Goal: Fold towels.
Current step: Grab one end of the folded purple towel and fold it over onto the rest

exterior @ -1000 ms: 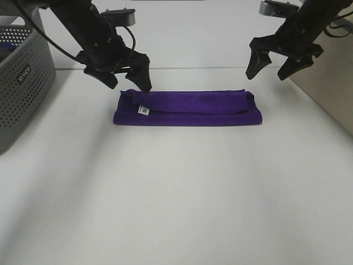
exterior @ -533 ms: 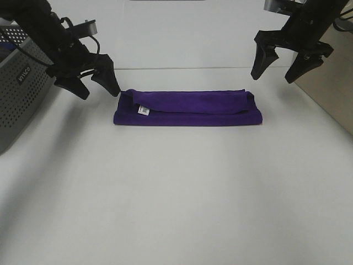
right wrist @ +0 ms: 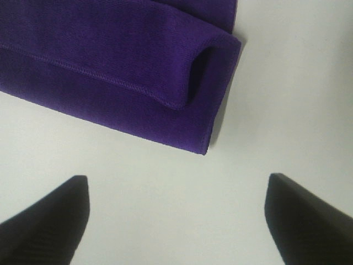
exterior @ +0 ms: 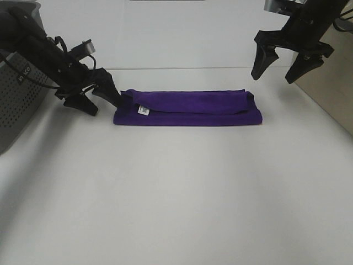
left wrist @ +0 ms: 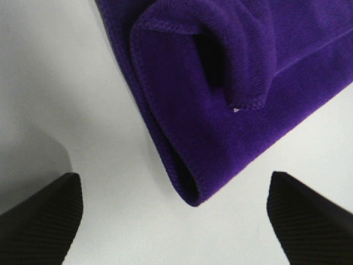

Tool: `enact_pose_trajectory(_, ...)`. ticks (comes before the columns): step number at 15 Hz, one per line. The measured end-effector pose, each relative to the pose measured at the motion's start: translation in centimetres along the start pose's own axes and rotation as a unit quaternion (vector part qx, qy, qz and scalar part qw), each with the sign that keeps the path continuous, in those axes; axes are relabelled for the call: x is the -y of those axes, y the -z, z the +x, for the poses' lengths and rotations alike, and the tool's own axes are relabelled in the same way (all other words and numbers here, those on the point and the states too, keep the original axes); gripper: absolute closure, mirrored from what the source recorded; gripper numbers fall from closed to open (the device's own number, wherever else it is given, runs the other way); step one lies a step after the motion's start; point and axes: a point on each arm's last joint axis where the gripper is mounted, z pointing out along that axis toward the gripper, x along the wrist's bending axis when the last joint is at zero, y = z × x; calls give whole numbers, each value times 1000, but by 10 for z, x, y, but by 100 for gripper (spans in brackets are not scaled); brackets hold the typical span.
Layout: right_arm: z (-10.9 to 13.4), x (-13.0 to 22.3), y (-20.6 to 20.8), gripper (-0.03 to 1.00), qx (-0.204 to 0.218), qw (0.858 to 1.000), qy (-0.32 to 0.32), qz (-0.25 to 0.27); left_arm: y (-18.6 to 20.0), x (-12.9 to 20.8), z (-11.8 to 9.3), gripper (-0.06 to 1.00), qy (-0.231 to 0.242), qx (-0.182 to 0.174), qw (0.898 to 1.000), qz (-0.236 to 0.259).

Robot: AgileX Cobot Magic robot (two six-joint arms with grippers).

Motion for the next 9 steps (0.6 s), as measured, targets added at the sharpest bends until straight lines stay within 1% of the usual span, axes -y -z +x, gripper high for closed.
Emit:
enact_pose_trajectory(1,0,0,0,12,0,1000,0,0,-7,0,3,12,9,12,1000,-5)
enact_pose_trajectory(2,0,0,0,12,0,1000,0,0,-9,-2,2,12,11,14,1000,-12)
enact_pose_trajectory(5,0,0,0,12,0,1000,0,0,-23,-6,-11,13,8,23,999,-22)
enact_pose_trajectory(6,0,0,0,12,0,1000,0,0,-30,-7,-20,14,1,23,999,-26)
enact_pose_trajectory(7,0,0,0,12,0,1000,0,0,-44,-9,-37,14,4,23,999,-30)
enact_pose_trajectory(8,0,0,0,12,0,1000,0,0,-49,-10,-42,17,9,23,999,-33)
enact_pose_trajectory(9,0,0,0,12,0,1000,0,0,-58,-11,-52,22,16,21,999,-36)
